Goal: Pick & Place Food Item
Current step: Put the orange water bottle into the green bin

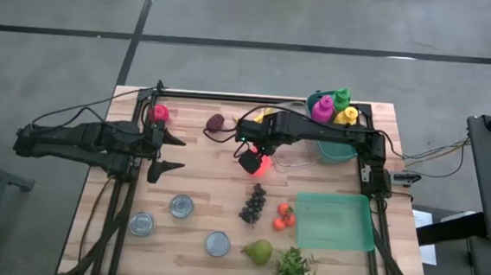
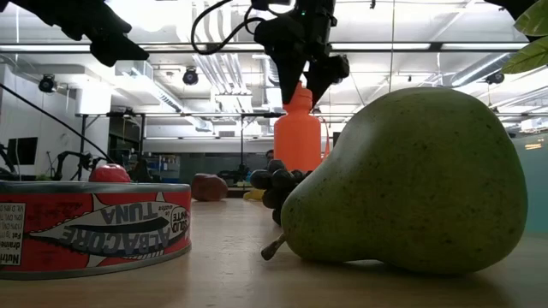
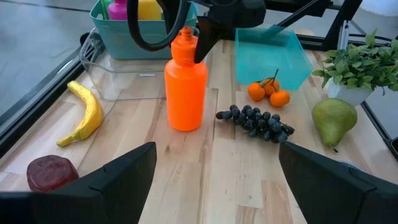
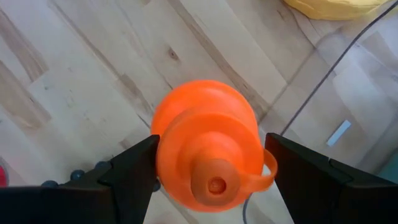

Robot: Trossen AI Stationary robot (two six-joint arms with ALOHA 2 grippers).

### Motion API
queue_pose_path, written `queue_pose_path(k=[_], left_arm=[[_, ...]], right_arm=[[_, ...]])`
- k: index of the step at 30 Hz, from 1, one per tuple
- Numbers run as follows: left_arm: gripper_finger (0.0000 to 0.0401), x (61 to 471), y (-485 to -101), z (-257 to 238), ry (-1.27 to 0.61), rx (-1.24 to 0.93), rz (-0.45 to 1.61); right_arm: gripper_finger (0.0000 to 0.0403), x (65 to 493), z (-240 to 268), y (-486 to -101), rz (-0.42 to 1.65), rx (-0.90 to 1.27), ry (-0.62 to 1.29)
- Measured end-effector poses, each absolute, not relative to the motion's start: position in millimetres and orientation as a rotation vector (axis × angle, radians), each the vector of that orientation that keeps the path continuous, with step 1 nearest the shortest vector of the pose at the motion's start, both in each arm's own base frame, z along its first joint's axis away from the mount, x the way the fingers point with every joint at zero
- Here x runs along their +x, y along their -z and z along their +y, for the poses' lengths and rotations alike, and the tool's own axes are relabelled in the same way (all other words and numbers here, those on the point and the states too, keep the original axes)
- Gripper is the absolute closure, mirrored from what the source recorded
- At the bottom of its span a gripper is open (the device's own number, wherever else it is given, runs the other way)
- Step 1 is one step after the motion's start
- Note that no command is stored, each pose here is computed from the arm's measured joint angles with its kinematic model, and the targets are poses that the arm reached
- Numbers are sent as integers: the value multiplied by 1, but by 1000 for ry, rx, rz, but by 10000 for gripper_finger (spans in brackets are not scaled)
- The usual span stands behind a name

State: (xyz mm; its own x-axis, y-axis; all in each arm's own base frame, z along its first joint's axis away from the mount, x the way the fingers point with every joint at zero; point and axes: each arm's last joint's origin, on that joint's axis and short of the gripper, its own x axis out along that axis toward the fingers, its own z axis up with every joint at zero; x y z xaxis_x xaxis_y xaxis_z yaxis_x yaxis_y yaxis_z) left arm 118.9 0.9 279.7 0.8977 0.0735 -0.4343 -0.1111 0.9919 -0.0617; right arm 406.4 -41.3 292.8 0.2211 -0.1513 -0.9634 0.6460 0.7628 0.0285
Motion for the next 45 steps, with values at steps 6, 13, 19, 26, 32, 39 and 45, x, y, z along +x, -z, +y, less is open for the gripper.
queue_pose_path(k=[6, 13, 19, 26, 32, 39, 45], left_arm=[[58, 119, -280, 1, -95, -86, 446], [58, 119, -280, 1, -95, -86, 446], [58, 119, -280, 1, -96, -86, 446], [58, 119, -280, 1, -95, -86, 446], [58, 119, -280, 1, -95, -86, 446], [58, 119, -280, 1, -96, -86, 446], [58, 119, -280, 1, -96, -86, 446]], right_arm=[[117, 407, -42, -290, 1232, 471, 573], [118, 407, -42, -288, 1238, 475, 579], [170, 407, -42, -287, 1238, 472, 583], [194, 407, -42, -288, 1236, 441, 587], [175, 407, -42, -288, 1238, 441, 588], [193, 406, -42, -287, 1242, 441, 589], [179, 406, -42, -287, 1243, 437, 585]])
